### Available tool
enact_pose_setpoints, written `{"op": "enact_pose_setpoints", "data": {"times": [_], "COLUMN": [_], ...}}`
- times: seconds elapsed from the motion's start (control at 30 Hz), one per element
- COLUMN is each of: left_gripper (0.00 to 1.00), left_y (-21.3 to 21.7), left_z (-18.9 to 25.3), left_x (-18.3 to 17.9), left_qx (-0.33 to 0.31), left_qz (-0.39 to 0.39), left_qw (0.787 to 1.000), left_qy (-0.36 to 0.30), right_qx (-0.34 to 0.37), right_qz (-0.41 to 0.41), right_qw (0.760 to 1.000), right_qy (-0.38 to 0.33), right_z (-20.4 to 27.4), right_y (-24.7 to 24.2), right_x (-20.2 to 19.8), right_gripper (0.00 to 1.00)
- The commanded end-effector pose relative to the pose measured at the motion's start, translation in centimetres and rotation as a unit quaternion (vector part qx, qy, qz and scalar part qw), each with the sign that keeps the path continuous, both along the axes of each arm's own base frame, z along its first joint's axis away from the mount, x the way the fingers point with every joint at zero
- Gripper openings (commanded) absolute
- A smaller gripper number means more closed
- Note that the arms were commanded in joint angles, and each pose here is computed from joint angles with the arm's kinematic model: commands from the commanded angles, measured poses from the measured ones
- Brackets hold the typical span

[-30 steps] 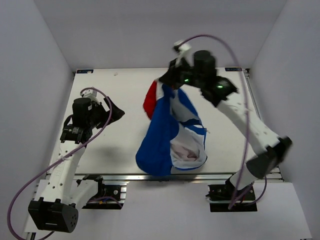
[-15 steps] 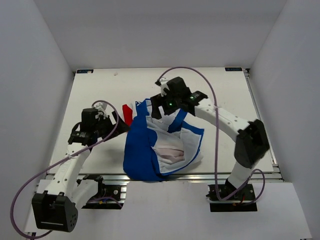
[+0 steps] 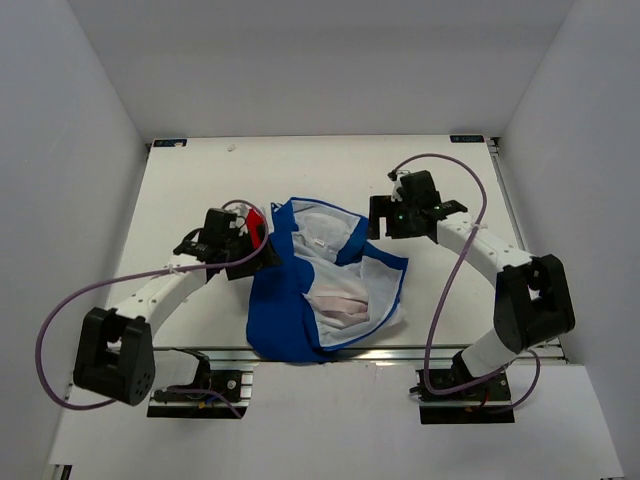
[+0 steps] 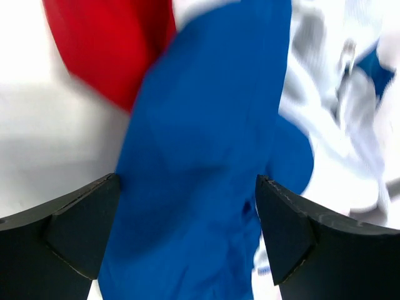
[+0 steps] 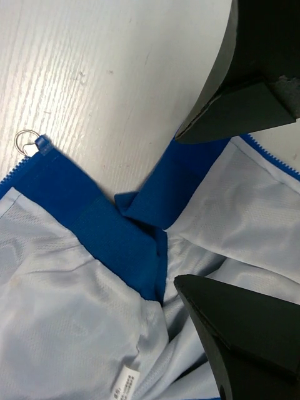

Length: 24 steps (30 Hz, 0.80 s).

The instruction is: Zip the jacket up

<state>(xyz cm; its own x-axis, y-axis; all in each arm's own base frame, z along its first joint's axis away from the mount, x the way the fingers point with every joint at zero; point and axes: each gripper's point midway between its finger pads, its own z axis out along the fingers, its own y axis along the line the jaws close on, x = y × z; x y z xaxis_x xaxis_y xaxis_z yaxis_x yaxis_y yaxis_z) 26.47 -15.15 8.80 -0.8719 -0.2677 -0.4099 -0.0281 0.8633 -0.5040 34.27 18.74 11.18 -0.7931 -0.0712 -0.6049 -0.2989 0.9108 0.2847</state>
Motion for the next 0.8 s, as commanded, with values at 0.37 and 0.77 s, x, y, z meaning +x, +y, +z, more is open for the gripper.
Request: {"op": "enact_pose_setpoints", "data": {"times": [0.37,0.77], "left_gripper": [0.52,0.00], "left_y": [-0.2,0.1], "left_z": [-0.2,1.1], "left_x": [4.2,4.0], "left_qx": [0.033,0.029], "left_qz": [0.001,0.011], "left_qw": [0.999,0.998], "left_qy": [-0.022,-0.048], "right_qx": [-0.035,-0.045], "right_qz": [-0.142,-0.126], "right_qw": [0.989,0.990], "right_qy": [0.012,0.043], "right_z": [-4.0,-8.5], "right_y": [0.1,3.1], "right_x": [7.8,9.5], "right_gripper": [0.88,0.78]}}
